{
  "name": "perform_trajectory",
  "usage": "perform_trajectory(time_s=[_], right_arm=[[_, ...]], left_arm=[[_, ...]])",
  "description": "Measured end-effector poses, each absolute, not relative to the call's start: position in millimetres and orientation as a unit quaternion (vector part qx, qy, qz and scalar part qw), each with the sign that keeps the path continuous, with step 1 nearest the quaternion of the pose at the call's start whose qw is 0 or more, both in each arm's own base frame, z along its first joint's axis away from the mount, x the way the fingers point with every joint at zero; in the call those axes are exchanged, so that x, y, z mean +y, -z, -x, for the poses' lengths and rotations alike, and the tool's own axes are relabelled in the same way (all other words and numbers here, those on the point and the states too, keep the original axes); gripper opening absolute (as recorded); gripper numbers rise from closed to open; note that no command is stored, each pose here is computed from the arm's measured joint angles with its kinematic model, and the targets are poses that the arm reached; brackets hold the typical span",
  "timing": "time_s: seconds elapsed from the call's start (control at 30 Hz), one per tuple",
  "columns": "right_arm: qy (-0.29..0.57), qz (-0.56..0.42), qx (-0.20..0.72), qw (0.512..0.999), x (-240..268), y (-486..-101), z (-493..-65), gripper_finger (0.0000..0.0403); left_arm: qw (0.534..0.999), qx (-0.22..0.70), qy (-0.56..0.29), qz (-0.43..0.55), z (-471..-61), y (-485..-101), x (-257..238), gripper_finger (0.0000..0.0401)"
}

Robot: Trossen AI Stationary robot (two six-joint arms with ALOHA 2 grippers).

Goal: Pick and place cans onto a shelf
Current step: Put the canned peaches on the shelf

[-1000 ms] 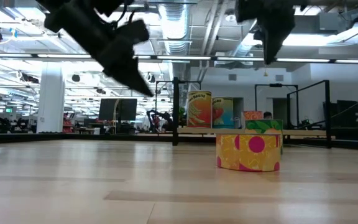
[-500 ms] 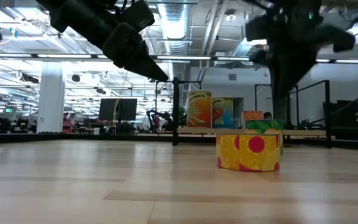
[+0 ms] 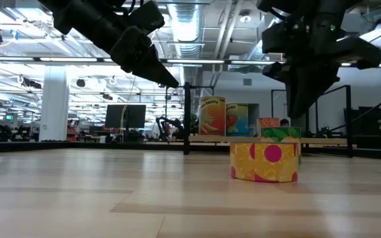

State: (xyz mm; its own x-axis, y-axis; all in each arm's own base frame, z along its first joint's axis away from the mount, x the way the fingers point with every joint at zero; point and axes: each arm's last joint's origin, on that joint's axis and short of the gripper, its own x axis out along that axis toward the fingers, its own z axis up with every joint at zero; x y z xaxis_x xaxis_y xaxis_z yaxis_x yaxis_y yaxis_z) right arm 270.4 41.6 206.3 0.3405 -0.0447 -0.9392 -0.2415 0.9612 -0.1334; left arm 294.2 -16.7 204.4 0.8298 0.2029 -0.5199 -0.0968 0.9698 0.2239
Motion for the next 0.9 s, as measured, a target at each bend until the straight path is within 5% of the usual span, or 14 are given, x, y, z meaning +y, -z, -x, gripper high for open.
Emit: perform_trajectory(time_s=[0.37, 0.9], right_arm=[[-0.069, 0.116, 0.567, 0.813, 42.6, -206.4, -271.7, 0.0076], [-0.056, 0.106, 0.565, 0.816, 36.6, -206.6, -273.4, 0.0197]], left_arm=[[0.952, 0.281, -0.079, -0.094, -294.2, -204.3, -16.7, 0.0000], [0.952, 0.281, -0.080, -0.090, -294.1, -204.4, -16.6, 0.0000]])
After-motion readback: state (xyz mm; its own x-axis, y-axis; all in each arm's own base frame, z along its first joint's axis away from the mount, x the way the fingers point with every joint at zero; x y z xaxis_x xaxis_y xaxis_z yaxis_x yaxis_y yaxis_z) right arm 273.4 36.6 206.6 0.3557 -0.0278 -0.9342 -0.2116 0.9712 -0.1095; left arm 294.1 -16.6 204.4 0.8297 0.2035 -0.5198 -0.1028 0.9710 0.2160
